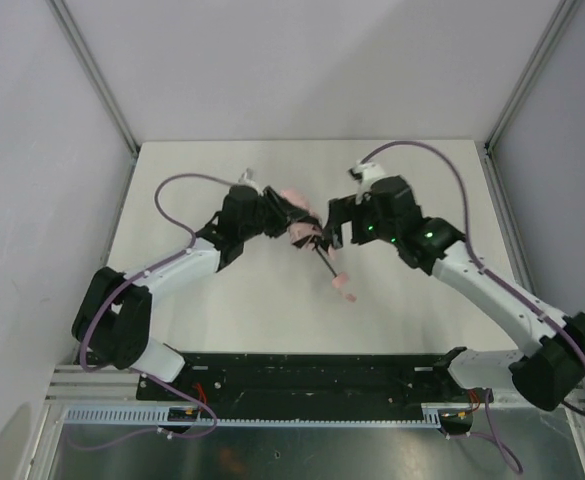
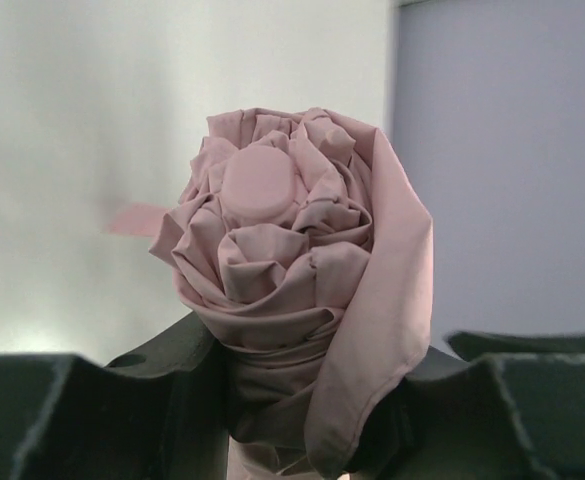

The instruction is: Put away the umbrella

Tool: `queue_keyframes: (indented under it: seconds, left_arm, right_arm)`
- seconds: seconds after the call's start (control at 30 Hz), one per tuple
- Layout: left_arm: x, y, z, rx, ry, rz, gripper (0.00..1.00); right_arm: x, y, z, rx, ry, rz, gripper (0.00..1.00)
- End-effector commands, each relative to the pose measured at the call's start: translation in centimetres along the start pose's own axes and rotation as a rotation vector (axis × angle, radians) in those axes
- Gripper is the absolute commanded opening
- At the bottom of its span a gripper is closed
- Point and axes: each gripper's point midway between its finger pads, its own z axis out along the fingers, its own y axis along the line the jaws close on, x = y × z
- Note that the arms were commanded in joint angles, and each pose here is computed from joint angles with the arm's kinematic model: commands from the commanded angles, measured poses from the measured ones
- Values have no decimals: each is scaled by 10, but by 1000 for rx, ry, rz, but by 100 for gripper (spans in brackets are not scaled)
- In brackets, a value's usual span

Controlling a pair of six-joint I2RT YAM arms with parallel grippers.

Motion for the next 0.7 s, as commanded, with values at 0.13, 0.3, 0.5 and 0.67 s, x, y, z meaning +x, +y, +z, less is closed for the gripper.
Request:
queue_keyframes:
  seconds: [0.13, 0.3, 0.5, 0.67]
  left_arm:
    - [54, 151, -26, -363, 10, -100, 0]
    - [78, 190, -44, -452, 25, -150, 0]
    - [97, 211, -52, -493, 43, -214, 0]
    - [103, 212, -52, -490, 63, -250, 0]
  right_arm:
    - [72, 62, 50, -145, 69, -252, 98]
    - [110, 97, 78, -207, 26, -410, 99]
    - [131, 136, 99, -336, -31, -427, 99]
    - [146, 142, 119, -355, -50, -513, 99]
